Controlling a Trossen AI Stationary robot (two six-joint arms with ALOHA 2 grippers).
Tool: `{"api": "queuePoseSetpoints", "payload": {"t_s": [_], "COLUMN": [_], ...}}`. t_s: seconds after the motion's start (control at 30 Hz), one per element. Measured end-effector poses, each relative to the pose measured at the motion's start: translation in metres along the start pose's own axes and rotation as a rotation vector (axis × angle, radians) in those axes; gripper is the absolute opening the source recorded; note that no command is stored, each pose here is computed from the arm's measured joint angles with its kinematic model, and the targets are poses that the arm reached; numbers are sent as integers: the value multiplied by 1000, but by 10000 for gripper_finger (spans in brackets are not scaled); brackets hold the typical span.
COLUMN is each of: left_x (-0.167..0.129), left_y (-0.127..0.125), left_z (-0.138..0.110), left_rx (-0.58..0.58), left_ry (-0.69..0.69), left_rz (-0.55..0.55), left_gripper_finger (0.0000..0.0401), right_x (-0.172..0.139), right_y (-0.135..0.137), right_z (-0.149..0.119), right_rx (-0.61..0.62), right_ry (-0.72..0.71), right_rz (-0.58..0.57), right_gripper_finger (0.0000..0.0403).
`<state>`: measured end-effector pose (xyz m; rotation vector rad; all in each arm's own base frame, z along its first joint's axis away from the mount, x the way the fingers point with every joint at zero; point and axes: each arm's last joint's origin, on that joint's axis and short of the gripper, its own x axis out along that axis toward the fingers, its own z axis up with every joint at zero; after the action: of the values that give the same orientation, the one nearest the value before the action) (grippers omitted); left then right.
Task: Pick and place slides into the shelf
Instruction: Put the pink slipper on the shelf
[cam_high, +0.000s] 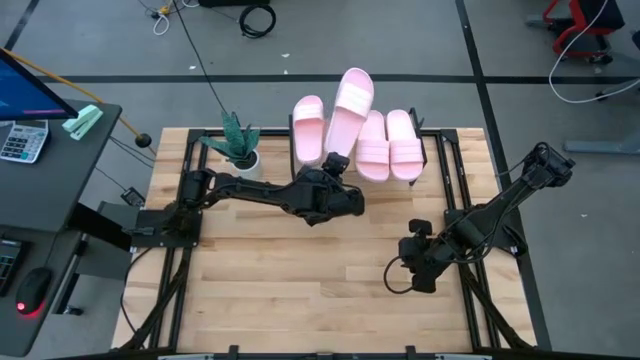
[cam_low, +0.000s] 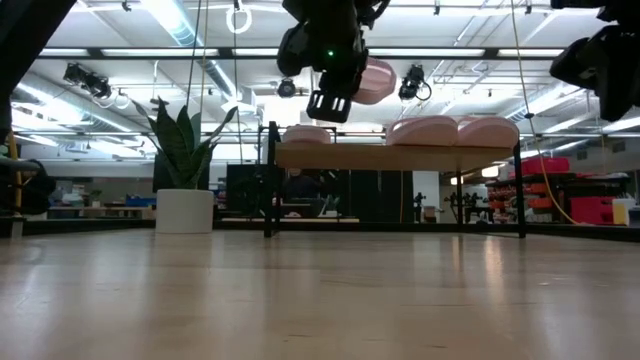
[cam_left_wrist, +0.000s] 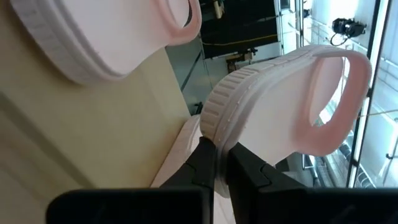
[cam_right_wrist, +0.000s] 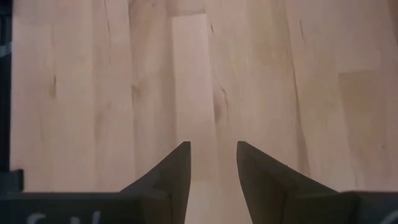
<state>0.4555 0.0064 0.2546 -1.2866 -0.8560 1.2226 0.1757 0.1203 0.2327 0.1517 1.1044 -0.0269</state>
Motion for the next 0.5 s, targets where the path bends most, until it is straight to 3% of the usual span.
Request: {"api": "queuePoseSetpoints", "payload": {"t_s": [0.5], "left_x": [5], "left_y": [2], "left_z": [4], "left_rx": [58], "left_ry": [-17], "left_rz": [11], "left_gripper_finger": [24], "right_x": [0], "right_y": [-4], "right_z": [-2], "right_rx": [-36], "right_ry": [9], "right_rz": [-54], "right_gripper_finger": [135]}}
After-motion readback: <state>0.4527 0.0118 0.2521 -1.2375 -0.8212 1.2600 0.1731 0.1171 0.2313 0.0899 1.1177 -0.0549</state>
